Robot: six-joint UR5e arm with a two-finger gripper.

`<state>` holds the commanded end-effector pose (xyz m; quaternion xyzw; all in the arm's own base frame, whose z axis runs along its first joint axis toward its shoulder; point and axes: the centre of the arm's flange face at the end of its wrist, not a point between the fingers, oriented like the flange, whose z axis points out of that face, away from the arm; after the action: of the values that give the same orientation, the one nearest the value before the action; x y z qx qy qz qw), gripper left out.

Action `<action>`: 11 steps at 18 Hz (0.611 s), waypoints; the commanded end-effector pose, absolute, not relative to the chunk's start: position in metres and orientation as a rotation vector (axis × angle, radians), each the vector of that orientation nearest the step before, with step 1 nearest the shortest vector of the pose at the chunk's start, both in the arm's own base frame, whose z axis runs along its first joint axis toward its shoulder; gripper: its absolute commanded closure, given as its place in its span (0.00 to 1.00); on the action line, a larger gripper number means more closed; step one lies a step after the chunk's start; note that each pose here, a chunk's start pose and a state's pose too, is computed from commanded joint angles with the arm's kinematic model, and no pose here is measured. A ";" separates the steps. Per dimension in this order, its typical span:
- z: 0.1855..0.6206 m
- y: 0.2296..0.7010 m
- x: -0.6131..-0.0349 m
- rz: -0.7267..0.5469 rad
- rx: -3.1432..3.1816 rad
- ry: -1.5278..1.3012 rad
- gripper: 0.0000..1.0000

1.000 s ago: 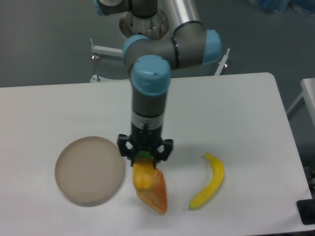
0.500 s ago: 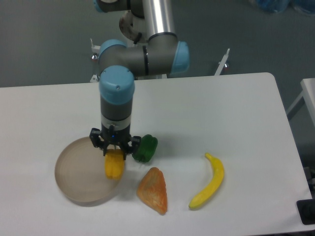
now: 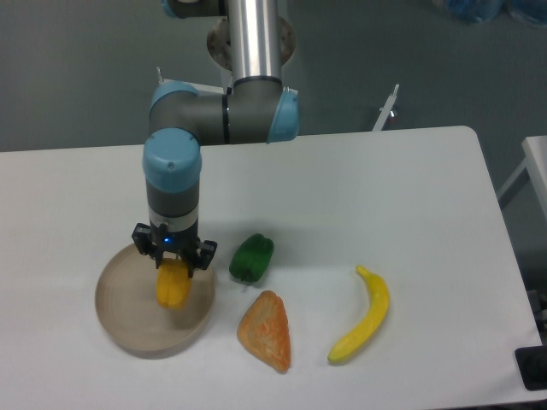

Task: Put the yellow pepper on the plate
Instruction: 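Lower the yellow pepper onto the plate and open the gripper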

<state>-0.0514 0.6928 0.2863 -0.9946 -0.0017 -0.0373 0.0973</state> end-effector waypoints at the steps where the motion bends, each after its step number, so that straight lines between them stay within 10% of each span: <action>1: 0.282 0.694 -0.048 -0.110 -2.947 0.002 0.51; 11: 0.265 0.694 -0.039 -0.117 -2.968 0.020 0.51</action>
<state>-0.0391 0.6940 0.2648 -0.9956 0.0067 -0.0391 0.0854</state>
